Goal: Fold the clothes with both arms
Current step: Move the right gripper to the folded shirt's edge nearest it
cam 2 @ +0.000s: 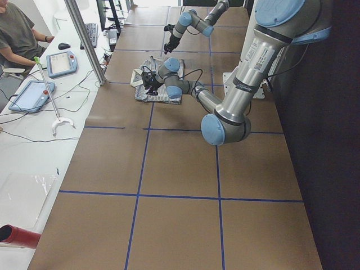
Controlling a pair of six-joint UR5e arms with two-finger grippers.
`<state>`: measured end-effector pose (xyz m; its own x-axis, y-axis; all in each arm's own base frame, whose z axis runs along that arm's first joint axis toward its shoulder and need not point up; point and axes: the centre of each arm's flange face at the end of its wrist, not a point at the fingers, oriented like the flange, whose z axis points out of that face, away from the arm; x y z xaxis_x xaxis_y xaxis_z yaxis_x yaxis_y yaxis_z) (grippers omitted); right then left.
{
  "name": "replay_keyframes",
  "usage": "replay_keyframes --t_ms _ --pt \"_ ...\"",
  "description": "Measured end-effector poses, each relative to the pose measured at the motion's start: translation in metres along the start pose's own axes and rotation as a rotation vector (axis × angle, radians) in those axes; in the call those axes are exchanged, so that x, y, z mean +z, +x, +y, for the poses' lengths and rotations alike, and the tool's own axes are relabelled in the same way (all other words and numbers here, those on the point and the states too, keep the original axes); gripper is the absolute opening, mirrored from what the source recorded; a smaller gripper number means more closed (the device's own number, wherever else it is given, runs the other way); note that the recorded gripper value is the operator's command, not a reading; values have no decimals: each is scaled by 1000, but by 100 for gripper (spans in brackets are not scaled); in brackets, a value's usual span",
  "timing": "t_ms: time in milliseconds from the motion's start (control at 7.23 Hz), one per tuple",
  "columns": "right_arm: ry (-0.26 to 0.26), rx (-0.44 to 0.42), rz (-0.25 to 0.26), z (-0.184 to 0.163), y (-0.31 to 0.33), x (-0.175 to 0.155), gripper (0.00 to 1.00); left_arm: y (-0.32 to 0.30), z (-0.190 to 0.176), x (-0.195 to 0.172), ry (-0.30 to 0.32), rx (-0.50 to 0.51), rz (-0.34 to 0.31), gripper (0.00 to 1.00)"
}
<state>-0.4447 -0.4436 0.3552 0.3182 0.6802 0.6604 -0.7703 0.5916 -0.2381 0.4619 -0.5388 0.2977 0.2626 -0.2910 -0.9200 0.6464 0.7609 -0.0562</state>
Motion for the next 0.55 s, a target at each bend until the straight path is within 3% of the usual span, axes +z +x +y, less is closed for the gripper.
replay_keyframes --t_ms 277,553 --pt "-26 83 6 36 18 -3 65 -1 3 -2 -4 -2 3 39" --pt "-28 92 18 47 28 1 65 0 4 -3 -6 -4 5 40"
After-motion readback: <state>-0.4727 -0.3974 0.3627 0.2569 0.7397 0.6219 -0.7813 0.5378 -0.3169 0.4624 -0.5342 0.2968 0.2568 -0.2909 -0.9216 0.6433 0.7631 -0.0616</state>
